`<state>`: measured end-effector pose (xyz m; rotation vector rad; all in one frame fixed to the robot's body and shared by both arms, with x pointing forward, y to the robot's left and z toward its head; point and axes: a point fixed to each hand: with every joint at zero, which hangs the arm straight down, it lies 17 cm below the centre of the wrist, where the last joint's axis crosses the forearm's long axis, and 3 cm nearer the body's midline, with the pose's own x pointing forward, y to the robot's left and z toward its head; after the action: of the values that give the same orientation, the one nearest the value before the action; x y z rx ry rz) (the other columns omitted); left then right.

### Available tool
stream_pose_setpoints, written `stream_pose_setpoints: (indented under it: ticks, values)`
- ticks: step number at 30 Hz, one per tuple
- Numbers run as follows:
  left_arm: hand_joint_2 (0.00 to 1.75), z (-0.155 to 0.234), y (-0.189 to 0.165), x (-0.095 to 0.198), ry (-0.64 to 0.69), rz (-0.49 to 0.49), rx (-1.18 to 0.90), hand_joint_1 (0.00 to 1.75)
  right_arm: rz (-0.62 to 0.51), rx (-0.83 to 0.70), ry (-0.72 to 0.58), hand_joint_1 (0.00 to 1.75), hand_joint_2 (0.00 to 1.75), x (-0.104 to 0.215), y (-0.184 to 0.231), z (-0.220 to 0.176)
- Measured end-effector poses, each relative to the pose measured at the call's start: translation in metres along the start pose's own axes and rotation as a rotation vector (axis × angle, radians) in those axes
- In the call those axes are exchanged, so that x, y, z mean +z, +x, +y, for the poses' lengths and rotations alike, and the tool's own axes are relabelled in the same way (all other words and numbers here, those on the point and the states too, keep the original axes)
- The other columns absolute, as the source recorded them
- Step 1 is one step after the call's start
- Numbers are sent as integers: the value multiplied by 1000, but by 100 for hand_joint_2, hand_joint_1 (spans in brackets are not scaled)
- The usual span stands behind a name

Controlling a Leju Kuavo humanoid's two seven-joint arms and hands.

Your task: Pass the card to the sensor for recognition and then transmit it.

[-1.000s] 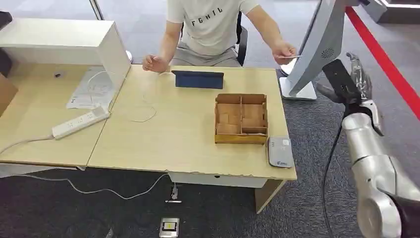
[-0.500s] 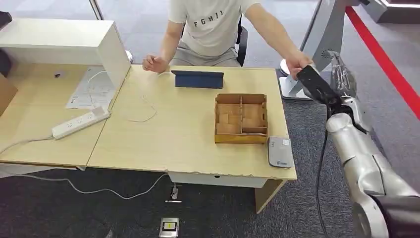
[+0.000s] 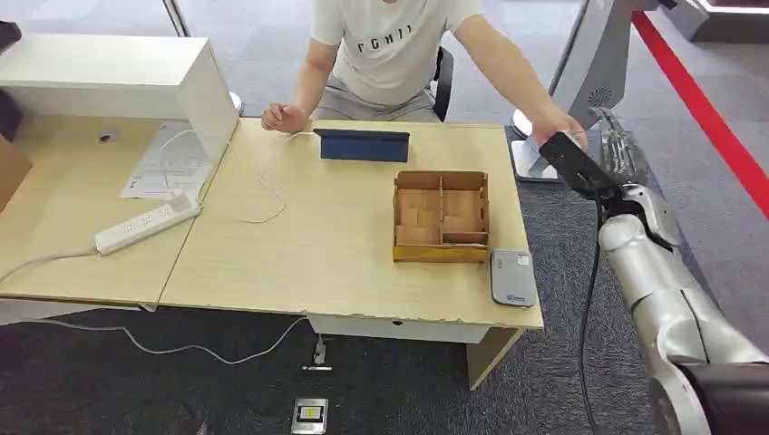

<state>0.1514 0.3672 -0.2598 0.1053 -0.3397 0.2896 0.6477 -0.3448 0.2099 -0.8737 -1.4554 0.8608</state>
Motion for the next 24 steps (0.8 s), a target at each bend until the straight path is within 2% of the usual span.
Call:
stream_pose_setpoints:
  ticks: [16,24]
  values:
    - [0,1,-1,0,6,10,11,0,-45,-80,24,175,175,1,13,4]
    - [0,1,-2,0,4,12,-1,0,-84,-63,19,175,175,-1,27,0]
